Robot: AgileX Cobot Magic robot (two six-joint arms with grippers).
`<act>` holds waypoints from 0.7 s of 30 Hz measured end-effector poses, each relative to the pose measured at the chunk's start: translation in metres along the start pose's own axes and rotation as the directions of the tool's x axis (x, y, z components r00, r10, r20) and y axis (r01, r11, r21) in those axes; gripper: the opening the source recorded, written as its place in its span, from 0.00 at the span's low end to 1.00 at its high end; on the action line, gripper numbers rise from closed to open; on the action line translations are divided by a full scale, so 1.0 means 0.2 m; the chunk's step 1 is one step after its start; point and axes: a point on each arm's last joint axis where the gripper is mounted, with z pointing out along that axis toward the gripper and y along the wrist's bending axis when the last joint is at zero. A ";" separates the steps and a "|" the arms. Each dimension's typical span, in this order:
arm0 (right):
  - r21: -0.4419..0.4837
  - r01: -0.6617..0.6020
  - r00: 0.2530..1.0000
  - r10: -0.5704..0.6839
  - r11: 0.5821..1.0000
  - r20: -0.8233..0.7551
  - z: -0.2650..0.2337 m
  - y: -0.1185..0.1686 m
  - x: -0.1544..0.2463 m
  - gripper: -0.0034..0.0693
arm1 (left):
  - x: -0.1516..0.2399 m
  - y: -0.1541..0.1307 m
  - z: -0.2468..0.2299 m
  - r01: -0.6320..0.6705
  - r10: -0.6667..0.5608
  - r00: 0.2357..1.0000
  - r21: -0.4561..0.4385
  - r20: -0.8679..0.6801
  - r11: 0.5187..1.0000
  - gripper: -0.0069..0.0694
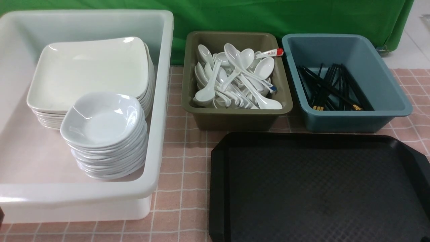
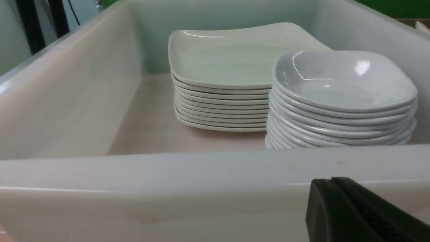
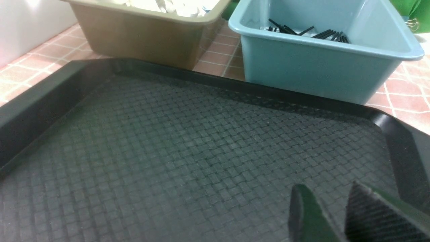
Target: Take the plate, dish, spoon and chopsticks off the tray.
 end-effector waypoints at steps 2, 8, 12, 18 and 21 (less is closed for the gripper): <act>0.000 0.000 1.000 0.000 1.000 0.000 0.00 0.00 0.00 0.38 | 0.00 0.00 0.00 -0.001 0.001 1.000 0.011 -0.004 1.000 0.09; 0.000 0.000 1.000 0.000 1.000 0.000 0.00 0.00 0.00 0.38 | 0.00 0.00 0.00 -0.018 0.018 1.000 0.009 -0.006 1.000 0.09; 0.000 0.000 1.000 0.000 1.000 0.000 0.00 0.00 0.00 0.38 | 0.00 0.00 0.00 -0.017 0.017 1.000 0.009 -0.007 1.000 0.09; 0.000 0.000 1.000 0.000 1.000 0.000 0.00 0.00 0.00 0.38 | 0.00 0.00 0.00 -0.018 0.018 1.000 0.009 -0.007 1.000 0.09; 0.000 0.000 1.000 0.000 1.000 0.000 0.00 0.00 0.00 0.38 | 0.00 0.00 0.00 -0.018 0.018 1.000 0.009 -0.007 1.000 0.09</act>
